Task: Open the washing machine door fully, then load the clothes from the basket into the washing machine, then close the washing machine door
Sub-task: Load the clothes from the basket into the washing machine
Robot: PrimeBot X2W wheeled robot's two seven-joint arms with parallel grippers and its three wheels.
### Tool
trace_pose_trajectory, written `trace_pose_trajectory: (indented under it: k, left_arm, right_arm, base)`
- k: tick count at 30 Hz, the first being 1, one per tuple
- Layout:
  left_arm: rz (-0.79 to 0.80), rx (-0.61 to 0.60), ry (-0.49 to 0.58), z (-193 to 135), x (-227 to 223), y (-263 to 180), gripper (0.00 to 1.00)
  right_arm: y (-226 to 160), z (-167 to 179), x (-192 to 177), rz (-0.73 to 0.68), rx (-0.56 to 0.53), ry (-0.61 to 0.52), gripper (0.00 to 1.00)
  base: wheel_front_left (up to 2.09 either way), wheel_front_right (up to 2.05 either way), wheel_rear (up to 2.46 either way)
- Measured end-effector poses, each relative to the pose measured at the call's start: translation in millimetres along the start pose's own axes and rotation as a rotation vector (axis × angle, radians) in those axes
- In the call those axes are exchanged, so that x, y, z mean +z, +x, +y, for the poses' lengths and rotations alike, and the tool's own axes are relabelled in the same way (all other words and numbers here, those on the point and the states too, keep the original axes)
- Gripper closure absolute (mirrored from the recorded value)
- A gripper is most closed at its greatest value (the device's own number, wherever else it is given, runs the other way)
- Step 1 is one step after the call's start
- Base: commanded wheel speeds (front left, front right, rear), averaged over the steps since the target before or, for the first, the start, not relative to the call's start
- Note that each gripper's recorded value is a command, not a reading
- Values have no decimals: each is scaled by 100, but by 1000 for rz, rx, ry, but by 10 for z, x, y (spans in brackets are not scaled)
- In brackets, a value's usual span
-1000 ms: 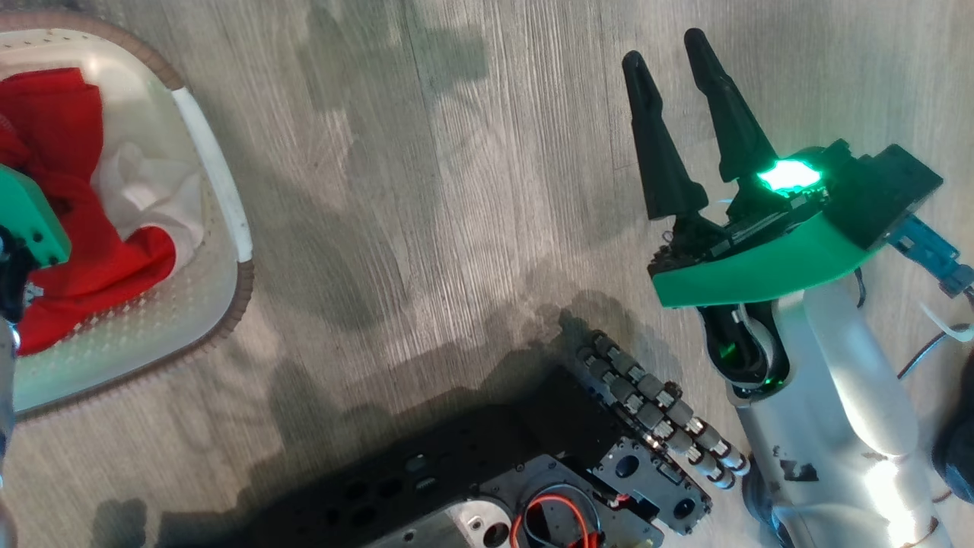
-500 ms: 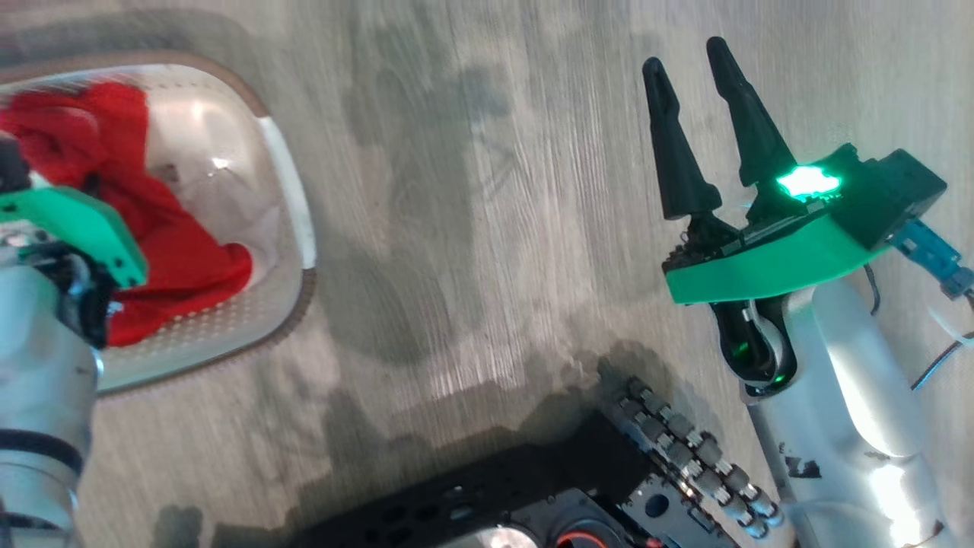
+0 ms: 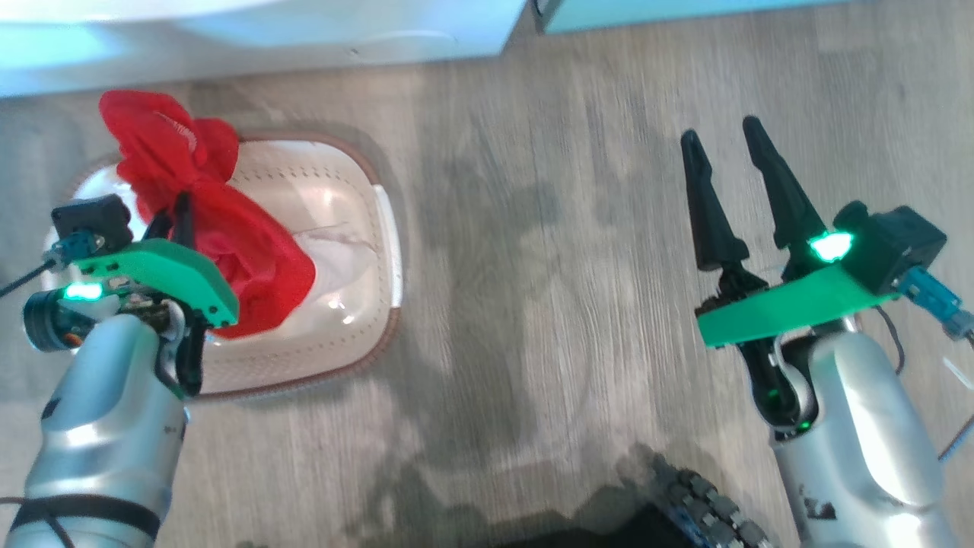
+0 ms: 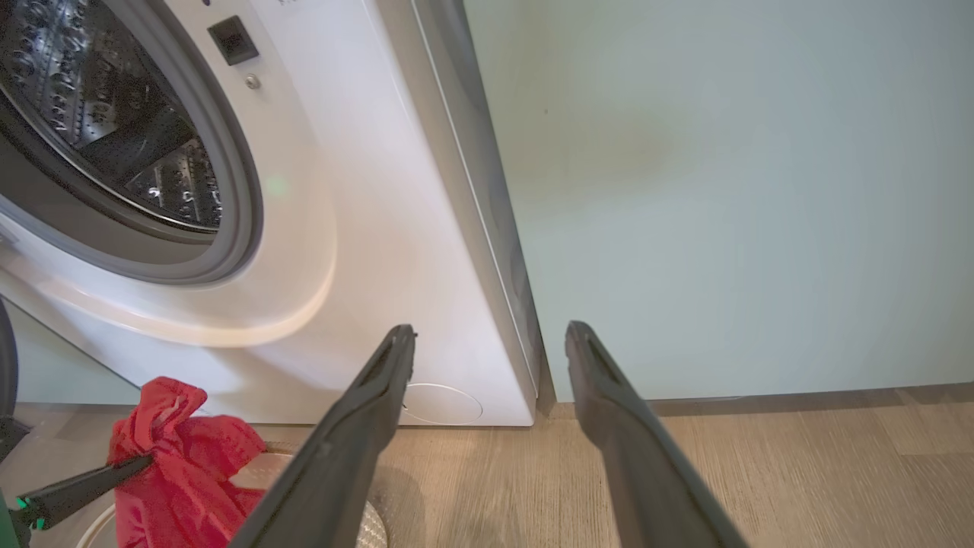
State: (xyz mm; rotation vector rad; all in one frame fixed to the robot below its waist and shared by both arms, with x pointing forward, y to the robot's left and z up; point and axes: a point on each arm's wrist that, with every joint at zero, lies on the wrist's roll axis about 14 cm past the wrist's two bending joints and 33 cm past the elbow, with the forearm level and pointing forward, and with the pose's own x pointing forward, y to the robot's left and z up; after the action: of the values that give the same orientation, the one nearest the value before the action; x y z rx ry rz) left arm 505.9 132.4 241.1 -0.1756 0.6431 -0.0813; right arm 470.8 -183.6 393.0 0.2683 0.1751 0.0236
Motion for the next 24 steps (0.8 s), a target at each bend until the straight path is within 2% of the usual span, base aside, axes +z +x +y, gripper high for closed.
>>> trace_pose_trajectory:
  k: [4, 9, 19, 24]
  left_arm:
    - [-175, -21, 18, -83, 567, -281, 100]
    - [-336, -13, 19, -101, 1033, -653, 100]
    - [-602, -46, 64, -243, 1696, -1483, 100]
    - [-689, -39, 85, -224, 1887, -1804, 100]
  right_arm:
    - [-117, 94, 145, -13, 15, 0, 0]
    - [-224, 171, 344, -51, 29, 3, 0]
    - [-505, 232, 625, -97, 33, 4, 0]
    - [-628, 266, 702, -110, 39, -2, 0]
  base:
    - [0, 0, 0]
    - [0, 0, 0]
    - [0, 0, 0]
    - [0, 0, 0]
